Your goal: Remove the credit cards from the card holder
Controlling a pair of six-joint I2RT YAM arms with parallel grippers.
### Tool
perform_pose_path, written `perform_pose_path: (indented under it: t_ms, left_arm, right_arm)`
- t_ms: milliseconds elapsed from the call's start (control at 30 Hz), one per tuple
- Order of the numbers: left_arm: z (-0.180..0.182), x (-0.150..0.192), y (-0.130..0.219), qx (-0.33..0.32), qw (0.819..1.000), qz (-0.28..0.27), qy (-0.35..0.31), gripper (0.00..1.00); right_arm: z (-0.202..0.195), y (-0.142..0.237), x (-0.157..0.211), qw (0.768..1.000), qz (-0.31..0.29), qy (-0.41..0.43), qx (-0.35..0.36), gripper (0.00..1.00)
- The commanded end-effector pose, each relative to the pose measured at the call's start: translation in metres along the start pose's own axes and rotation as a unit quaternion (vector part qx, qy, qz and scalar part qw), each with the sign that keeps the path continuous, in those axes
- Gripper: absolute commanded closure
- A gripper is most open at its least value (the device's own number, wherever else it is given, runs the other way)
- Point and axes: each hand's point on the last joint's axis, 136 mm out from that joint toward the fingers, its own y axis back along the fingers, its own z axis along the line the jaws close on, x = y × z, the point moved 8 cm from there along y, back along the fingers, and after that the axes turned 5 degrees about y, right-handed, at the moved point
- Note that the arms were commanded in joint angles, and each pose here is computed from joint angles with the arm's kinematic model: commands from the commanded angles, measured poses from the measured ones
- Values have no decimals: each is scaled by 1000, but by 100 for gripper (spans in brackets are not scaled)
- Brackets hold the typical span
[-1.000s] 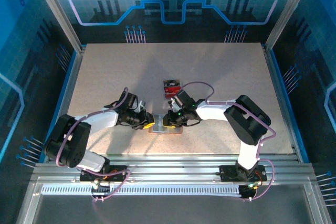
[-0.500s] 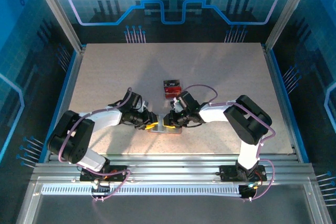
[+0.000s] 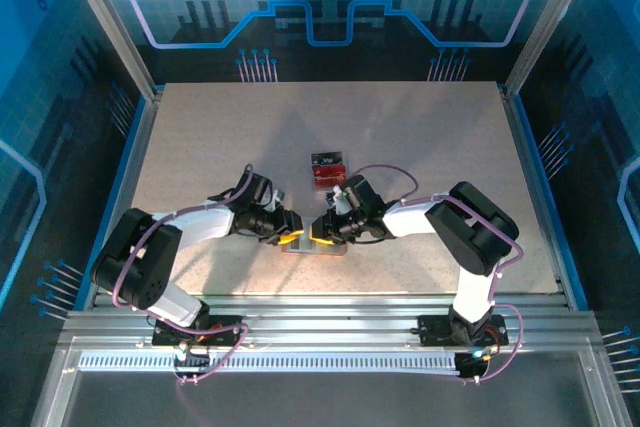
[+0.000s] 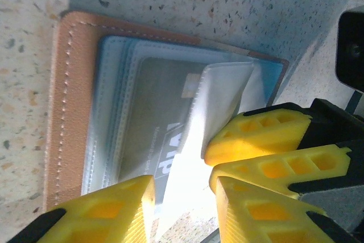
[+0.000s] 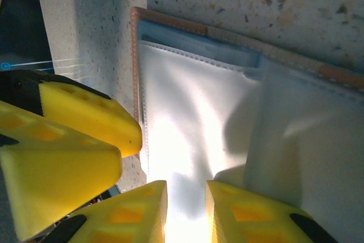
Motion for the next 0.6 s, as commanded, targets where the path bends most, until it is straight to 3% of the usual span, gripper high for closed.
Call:
perform_pose_path:
  t_ms: [0, 567]
  left_arm:
    - [-5, 0, -4, 0, 1000, 7, 4, 66]
    - [-10, 1, -12, 9, 1000, 15, 4, 69]
  right_arm:
    - [-8, -1, 2, 1000, 4, -10, -5, 76]
    - [-2, 11, 2, 999, -15, -6, -30, 76]
